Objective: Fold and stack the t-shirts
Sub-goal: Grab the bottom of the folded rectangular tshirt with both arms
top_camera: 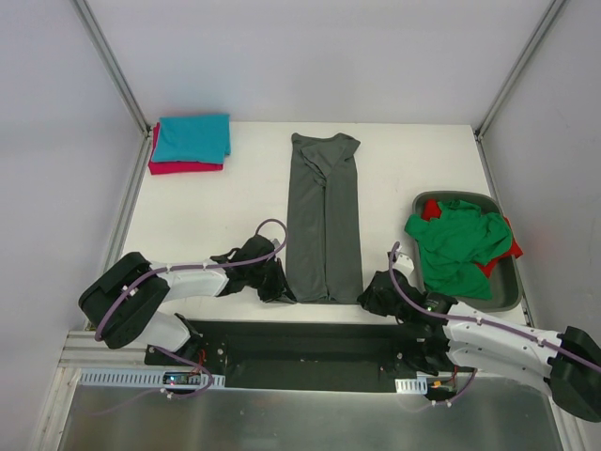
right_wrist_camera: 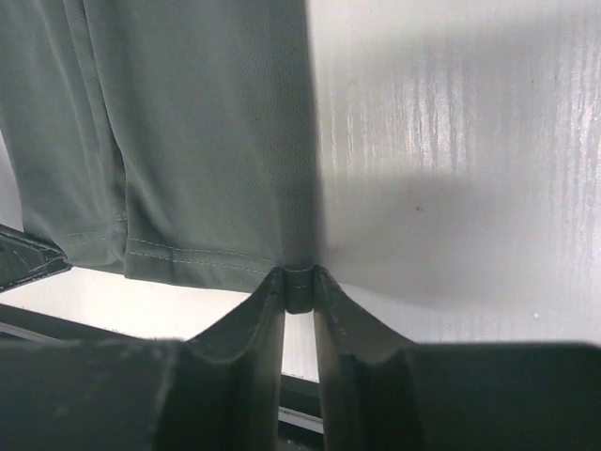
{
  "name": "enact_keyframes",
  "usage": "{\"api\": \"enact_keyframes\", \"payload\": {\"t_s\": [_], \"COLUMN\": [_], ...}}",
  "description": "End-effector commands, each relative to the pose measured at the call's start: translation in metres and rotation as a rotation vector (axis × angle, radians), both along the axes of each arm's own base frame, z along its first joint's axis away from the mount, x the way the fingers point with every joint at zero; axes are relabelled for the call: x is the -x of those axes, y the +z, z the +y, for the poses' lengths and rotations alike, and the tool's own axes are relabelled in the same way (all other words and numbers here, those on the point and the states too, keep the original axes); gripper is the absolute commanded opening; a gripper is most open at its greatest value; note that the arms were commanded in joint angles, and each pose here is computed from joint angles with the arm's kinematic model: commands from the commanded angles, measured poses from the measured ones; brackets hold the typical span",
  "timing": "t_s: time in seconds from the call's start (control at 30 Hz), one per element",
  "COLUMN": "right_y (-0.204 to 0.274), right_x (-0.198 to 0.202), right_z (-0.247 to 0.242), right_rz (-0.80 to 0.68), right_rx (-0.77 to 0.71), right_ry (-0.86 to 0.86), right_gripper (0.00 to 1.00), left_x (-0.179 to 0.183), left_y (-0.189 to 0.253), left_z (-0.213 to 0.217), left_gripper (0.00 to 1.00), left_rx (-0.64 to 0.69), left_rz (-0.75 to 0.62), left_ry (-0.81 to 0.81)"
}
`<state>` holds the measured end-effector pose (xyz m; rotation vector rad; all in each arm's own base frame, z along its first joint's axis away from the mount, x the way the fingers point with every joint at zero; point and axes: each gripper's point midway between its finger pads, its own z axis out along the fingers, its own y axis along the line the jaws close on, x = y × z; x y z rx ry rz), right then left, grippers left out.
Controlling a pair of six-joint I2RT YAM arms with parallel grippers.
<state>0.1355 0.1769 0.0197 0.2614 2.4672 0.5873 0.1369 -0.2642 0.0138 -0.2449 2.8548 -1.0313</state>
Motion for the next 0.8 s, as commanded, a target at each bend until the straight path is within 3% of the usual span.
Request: {"api": "enact_keyframes", "payload": {"t_s": [0.0, 0.1, 0.47, 0.77], "right_y": [-0.002, -0.007, 0.017, 0.054], "right_x": [-0.004, 0.003, 0.086, 0.064], "right_z": [-0.001, 0.000, 0.051, 0.047], "right_rz": [-0.011, 0.013, 0.155, -0.006], "right_rx": [-0.003, -0.008, -0.285, -0.238], "right_ry": [-0.023, 0.008, 0.321, 0.304], "right_gripper": [0.14, 0.01, 0.01, 0.01], "left_x": [0.007, 0.013, 0.070, 0.043], "left_y": [-0.018, -0.016, -0.003, 0.045], "left_z": [0.017, 0.019, 0.034, 0.028], "left_gripper": [0.00, 0.00, 0.00, 0.00], "left_rx": [-0.090, -0.077, -0.051, 0.018], "left_rz": [0.005, 0.016, -0.002, -0.225], "left_ry": [0.005, 0.004, 0.008, 0.031]}}
